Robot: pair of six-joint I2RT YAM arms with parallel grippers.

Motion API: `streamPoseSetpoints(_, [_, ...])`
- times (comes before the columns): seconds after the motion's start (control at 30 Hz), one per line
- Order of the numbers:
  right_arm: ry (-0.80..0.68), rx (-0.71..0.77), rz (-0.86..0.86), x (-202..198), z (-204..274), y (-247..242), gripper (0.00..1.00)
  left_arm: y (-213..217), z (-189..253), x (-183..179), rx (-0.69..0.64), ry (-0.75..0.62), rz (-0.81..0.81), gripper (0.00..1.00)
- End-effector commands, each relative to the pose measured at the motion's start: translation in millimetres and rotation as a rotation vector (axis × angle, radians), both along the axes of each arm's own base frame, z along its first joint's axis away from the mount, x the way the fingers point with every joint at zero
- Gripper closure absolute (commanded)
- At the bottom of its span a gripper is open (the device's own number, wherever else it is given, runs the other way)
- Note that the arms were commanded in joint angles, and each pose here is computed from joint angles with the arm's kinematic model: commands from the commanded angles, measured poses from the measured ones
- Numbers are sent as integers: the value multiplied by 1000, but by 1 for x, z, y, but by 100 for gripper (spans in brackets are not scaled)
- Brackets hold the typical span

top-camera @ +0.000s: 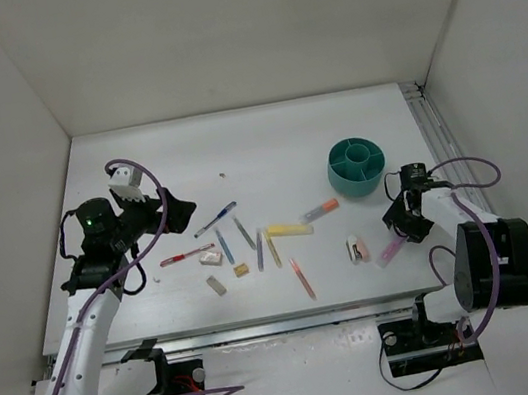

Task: Sort the stationery into containers
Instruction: Pick up the pen from the center of the board.

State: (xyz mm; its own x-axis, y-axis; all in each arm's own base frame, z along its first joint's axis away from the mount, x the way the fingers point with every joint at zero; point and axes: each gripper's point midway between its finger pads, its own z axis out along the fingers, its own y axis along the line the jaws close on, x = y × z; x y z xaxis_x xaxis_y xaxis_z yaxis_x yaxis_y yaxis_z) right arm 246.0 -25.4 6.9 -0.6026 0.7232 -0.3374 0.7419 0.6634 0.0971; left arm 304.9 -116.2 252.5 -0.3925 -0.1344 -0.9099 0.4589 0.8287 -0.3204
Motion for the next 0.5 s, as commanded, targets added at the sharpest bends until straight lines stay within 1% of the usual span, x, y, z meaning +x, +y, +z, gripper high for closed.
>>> streamPoseSetpoints(0.0, [41, 78, -9, -18, -5, 13, 48, 0, 16, 10, 10, -77, -7, 0])
streamPoseSetpoints(0.03, [43, 79, -14, -20, -6, 13, 59, 0, 16, 12, 8, -74, -7, 0])
streamPoseSetpoints(0.07, [40, 82, -19, -20, -5, 14, 63, 0, 15, 12, 9, -73, -5, 0])
streamPoseSetpoints(0.1, [38, 81, -24, -20, -5, 13, 73, 0, 15, 13, 10, -70, -4, 0])
streamPoseSetpoints(0.13, [39, 84, -27, -21, -5, 14, 81, 0, 14, 14, 9, -66, -3, 0])
streamPoseSetpoints(0.17, [39, 81, -29, -22, -5, 13, 84, -1, 14, 14, 8, -64, -6, 0])
streamPoseSetpoints(0.23, [36, 64, -37, -21, -4, 10, 97, -1, 14, 15, 8, -64, -5, 0])
streamPoseSetpoints(0.27, [25, 60, -38, -17, -1, 9, 100, -1, 14, 15, 6, -64, -4, 0])
streamPoseSetpoints(0.37, [-63, 21, -9, 1, 22, 3, 100, 0, 14, 15, 10, -61, 1, 0])
streamPoseSetpoints(0.43, [-171, -34, 13, 14, 52, -5, 100, 0, 16, 15, 10, -67, 1, 0])
streamPoseSetpoints(0.47, [-273, -60, 25, 24, 80, -4, 100, 0, 17, 15, 10, -71, 1, 0])
